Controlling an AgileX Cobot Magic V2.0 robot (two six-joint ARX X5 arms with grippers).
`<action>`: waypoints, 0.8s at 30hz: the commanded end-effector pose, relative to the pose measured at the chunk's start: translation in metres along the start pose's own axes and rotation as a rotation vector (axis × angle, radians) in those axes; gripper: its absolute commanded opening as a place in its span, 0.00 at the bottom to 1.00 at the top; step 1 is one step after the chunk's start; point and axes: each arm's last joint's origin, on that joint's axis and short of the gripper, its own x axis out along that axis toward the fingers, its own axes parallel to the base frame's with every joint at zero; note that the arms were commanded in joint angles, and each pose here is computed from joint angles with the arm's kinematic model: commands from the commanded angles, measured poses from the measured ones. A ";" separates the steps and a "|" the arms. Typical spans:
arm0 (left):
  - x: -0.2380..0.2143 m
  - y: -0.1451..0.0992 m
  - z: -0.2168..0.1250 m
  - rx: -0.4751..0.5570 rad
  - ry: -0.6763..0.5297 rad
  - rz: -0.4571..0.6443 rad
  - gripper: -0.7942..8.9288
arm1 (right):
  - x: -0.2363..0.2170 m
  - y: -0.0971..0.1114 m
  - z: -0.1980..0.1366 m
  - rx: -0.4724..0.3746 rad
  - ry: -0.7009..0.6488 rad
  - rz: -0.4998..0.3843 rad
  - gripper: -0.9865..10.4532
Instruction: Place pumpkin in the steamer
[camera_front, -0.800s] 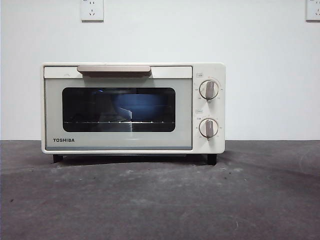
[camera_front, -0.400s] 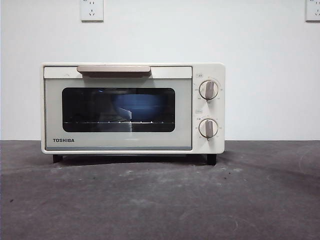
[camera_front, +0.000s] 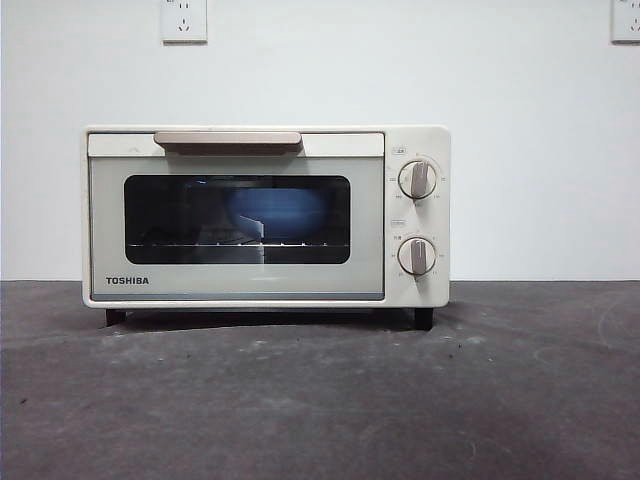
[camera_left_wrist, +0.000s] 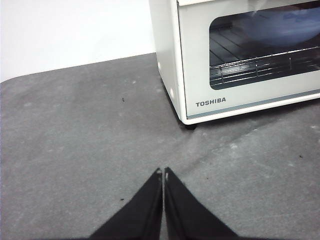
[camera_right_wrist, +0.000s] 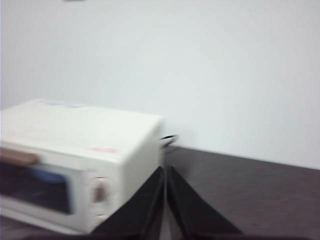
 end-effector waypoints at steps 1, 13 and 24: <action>0.002 -0.001 -0.005 -0.004 0.017 -0.002 0.10 | -0.005 -0.007 -0.025 -0.043 -0.027 -0.079 0.09; 0.002 -0.001 -0.005 -0.004 0.018 -0.003 0.10 | -0.015 -0.011 -0.116 -0.046 0.017 -0.133 0.09; 0.002 -0.001 -0.005 -0.004 0.018 -0.003 0.10 | -0.012 -0.005 -0.140 -0.028 0.057 -0.058 0.09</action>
